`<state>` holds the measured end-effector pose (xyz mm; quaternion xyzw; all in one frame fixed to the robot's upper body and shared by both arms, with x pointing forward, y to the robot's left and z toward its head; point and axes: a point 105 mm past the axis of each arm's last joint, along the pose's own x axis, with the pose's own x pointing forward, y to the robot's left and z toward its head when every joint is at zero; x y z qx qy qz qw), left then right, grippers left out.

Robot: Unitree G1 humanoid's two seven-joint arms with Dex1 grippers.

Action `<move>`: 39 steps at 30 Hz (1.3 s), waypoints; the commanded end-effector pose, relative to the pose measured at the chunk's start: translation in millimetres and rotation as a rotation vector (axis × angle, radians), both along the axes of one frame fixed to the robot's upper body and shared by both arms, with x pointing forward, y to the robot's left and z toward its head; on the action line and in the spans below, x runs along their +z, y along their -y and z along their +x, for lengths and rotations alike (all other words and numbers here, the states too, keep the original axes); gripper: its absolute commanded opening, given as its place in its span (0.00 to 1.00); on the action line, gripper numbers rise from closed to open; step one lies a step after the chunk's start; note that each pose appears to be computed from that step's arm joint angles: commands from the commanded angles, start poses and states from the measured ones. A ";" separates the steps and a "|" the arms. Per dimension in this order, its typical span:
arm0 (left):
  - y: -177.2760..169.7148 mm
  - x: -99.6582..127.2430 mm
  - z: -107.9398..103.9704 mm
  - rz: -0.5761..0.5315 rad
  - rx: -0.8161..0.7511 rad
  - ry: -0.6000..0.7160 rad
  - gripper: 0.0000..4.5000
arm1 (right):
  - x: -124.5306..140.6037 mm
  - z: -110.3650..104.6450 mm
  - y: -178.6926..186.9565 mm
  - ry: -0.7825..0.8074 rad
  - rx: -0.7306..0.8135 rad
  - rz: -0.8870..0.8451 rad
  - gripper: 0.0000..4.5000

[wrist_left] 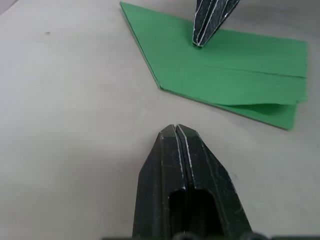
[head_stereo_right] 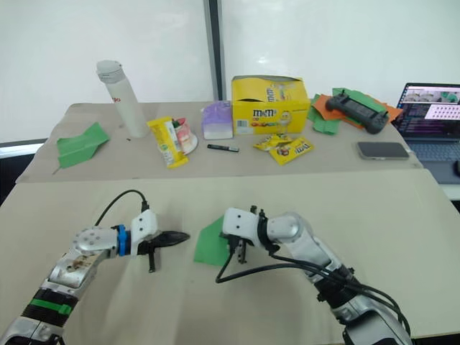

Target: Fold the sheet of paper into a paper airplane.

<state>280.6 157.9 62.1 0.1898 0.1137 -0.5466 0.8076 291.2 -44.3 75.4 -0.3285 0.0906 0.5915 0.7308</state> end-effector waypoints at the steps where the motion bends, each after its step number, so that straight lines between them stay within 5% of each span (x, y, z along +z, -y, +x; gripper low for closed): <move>1: -4.7 24.3 12.6 -0.016 0.002 0.080 0.00 | 14.0 -6.7 14.0 -0.001 0.013 0.035 0.00; 5: 2.2 43.6 19.6 -0.038 -0.067 0.117 0.00 | 41.3 -12.6 18.8 0.041 0.024 0.109 0.00; 9: 17.3 56.9 23.9 0.003 -0.226 0.161 0.26 | 63.8 -9.9 31.7 0.063 -0.031 0.158 0.00; 16: 20.4 63.8 38.4 0.140 -0.361 0.257 0.78 | 56.4 -6.3 38.4 0.066 -0.125 0.132 0.00; 23: 26.1 65.7 46.8 0.300 -0.545 0.457 0.78 | 49.8 -3.6 39.3 0.071 -0.181 0.124 0.00; 28: 53.4 75.1 51.2 0.234 -0.609 0.605 0.78 | 46.5 -0.4 44.0 0.076 -0.220 0.112 0.00; 39: 77.9 58.7 39.9 0.312 -0.808 0.811 0.78 | 48.0 3.1 53.7 0.091 -0.283 0.102 0.00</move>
